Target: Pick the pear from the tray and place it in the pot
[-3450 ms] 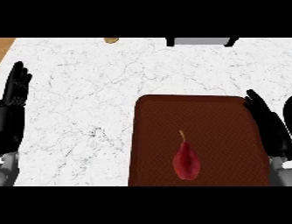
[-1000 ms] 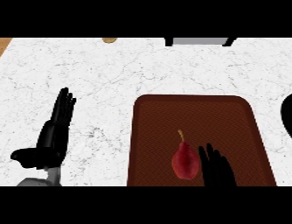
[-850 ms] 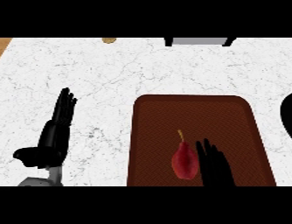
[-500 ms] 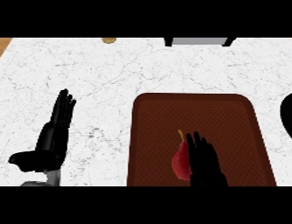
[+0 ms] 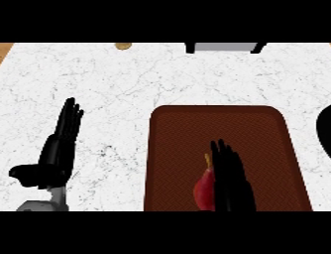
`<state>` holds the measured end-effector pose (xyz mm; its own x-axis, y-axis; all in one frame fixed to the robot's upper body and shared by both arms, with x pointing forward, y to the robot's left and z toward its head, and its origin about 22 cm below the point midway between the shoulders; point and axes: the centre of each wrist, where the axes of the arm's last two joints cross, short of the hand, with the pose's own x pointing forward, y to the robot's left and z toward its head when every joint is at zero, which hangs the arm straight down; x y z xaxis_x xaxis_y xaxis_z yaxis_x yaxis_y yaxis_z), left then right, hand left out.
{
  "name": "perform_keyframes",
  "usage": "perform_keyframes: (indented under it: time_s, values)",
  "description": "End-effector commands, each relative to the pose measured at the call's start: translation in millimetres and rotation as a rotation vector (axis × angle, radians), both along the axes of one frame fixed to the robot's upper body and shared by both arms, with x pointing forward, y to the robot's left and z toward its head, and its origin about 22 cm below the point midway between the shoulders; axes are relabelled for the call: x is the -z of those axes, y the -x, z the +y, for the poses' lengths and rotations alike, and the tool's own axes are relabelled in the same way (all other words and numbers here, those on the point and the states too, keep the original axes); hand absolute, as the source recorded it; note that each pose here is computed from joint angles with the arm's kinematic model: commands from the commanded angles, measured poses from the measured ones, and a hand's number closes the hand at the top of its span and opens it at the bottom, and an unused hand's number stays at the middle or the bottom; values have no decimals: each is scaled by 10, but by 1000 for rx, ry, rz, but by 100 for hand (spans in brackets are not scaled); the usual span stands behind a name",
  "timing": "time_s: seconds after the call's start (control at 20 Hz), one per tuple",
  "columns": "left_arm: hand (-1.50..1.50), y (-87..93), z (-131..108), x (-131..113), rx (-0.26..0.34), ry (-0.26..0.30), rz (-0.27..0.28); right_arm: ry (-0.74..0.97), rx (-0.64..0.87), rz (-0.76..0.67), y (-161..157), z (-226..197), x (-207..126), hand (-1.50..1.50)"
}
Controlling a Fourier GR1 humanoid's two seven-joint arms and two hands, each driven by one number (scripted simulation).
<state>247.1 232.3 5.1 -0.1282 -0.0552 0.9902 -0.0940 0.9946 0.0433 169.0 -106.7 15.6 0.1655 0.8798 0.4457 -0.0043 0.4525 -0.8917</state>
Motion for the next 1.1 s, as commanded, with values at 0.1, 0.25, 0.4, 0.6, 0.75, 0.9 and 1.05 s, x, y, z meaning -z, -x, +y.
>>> perform_keyframes:
  time_s: [0.1, 0.25, 0.4, 0.6, 0.75, 0.9, 1.05]
  values:
    - [0, -15, 161, 170, -13, 14, 9, 105, -39, -129, -22, 116, 120, 150]
    - [0, 59, 25, 6, -2, 18, -11, 116, -24, -171, -241, 6, 108, 150]
    - [0, 84, -84, 103, 4, -2, 6, 109, -33, -205, 70, -48, 293, 150]
    - [0, 173, -107, -69, -4, 19, -2, 115, -47, -221, 22, -75, 129, 150]
    - [0, 74, -277, -59, 12, 13, -5, 114, 2, -9, -777, -279, -135, 150]
    - [0, 53, -219, -2, 29, 1, -7, 124, 40, 181, -1142, -383, -315, 150]
    - [0, -41, -121, -34, 38, -2, -3, 206, 59, 151, -1622, -453, -526, 150]
